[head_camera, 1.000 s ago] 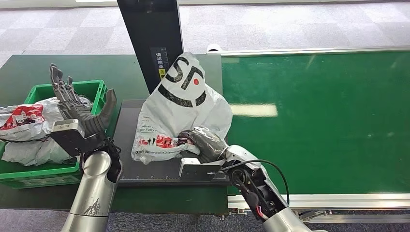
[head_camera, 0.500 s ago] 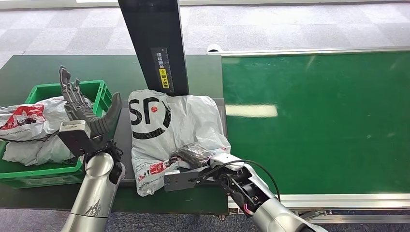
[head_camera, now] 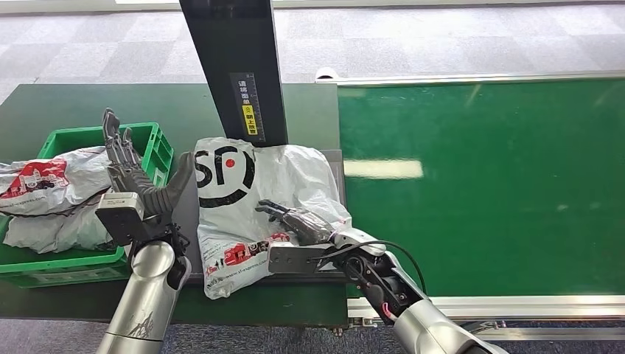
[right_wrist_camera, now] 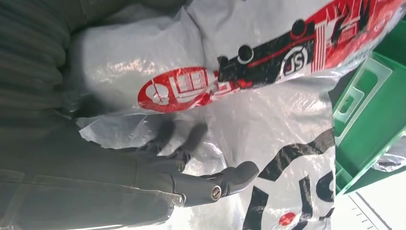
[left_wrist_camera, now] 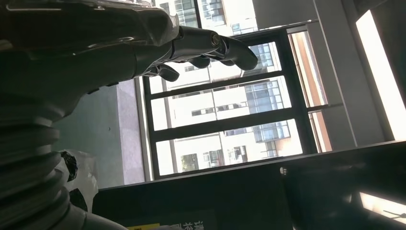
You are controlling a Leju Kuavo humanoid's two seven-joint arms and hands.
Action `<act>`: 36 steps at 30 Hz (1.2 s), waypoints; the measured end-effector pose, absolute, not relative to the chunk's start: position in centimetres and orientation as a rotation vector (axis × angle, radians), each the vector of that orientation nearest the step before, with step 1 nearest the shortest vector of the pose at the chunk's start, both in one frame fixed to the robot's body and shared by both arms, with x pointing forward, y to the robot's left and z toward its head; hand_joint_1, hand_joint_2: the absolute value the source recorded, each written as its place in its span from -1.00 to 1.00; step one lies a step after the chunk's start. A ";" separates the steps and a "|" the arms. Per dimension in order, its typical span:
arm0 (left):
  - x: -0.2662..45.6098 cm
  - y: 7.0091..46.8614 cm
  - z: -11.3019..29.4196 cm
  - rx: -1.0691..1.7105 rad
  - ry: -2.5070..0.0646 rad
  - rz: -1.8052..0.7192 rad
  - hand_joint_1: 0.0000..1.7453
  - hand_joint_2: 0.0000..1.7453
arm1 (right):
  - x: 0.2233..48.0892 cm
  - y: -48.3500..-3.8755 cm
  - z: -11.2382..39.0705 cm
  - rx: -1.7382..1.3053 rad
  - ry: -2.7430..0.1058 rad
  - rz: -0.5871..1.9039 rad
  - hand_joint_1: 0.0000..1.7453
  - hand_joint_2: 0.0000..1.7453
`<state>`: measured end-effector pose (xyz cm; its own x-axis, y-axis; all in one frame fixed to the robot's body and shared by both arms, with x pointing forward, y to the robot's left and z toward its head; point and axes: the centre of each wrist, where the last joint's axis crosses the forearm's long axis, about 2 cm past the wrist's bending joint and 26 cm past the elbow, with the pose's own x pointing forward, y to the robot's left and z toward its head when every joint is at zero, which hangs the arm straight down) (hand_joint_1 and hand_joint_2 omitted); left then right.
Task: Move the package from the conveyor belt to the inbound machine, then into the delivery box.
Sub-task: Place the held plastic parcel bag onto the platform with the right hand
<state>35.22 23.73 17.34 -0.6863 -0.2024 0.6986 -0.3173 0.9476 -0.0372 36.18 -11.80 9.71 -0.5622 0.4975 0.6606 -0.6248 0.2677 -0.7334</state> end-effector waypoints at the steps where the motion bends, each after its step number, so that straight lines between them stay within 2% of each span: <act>1: 35.2 23.7 17.3 0.363 -2.347 0.197 -1.00 1.00 | 36.2 -11.9 9.7 0.127 -1.593 1.460 -1.00 1.00; 13: 35.0 23.7 16.0 0.233 -2.326 0.069 -1.00 1.00 | 38.0 -14.2 11.2 0.254 -1.682 1.058 -1.00 1.00; 32: 34.9 23.7 15.2 0.226 -2.303 0.042 -1.00 1.00 | 38.3 -14.9 11.6 0.249 -1.710 1.004 -1.00 1.00; 35: 34.9 23.6 15.2 0.225 -2.302 0.020 -1.00 1.00 | 38.3 -15.0 11.6 0.229 -1.720 0.976 -1.00 -0.50; 36: 34.9 23.6 15.2 0.219 -2.298 0.004 -1.00 1.00 | 38.3 -15.0 11.6 0.219 -1.727 0.953 -1.00 -0.50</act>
<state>34.93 23.60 15.21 -0.6577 -0.1566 0.7369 -0.1590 0.9850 0.0675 38.29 -15.03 11.61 -0.3848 0.3054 0.8710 -0.5743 0.6596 -0.4849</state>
